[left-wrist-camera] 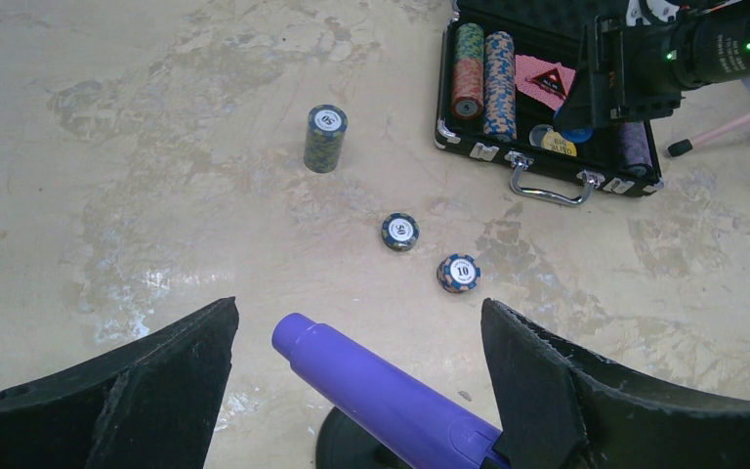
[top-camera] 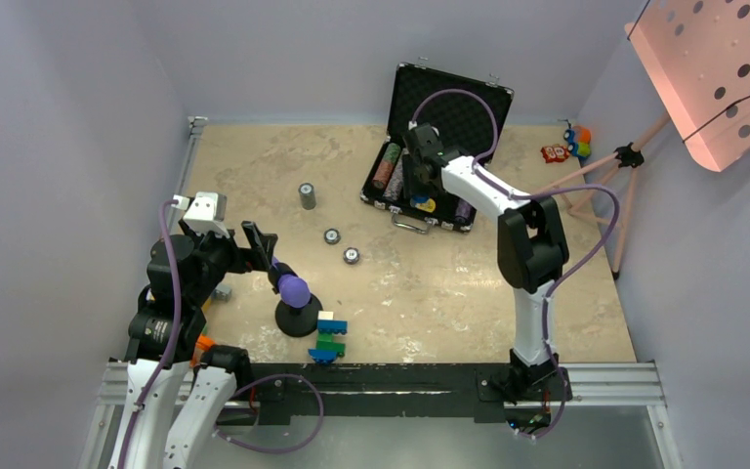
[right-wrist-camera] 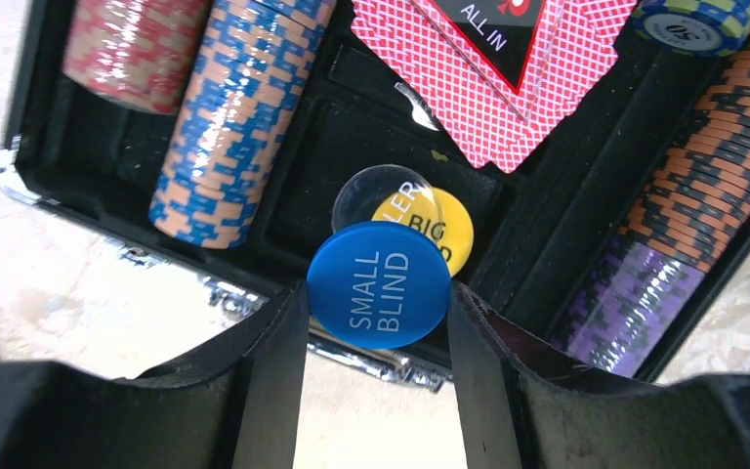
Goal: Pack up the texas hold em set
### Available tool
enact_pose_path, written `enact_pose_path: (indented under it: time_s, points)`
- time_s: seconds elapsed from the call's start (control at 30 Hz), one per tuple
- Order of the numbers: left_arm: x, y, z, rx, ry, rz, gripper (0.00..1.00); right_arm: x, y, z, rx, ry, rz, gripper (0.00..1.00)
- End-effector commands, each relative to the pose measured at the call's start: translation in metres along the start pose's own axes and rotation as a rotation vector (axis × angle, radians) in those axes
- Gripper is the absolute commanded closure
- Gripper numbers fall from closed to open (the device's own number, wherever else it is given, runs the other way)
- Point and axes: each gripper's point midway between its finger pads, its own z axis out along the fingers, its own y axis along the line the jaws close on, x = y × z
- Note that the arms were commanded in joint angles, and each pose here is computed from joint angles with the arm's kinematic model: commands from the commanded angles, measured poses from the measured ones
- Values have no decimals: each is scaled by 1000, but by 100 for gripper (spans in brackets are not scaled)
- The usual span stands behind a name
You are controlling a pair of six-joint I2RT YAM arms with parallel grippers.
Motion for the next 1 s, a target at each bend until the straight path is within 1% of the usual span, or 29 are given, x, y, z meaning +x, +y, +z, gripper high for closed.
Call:
enact_pose_path:
  time_s: [0.0, 0.33, 0.5, 0.67, 0.83, 0.97]
  points:
    - [-5, -2, 0, 11, -22, 24, 2, -17, -3, 2, -20, -19, -1, 58]
    - [-5, -2, 1, 10, -20, 22, 2, -2, -11, 25, -2, 42, -9, 55]
    - [-5, -2, 1, 12, -20, 22, 2, 1, -13, 31, 2, 52, -7, 52]
    - [-4, -2, 1, 12, -20, 22, 2, 1, -15, 35, 4, 58, -9, 46]
    - [-5, -2, 1, 14, -20, 22, 2, 0, -15, 38, 5, 61, -8, 34]
    - [-5, -2, 0, 13, -21, 22, 3, -2, -15, 37, 9, 57, -9, 31]
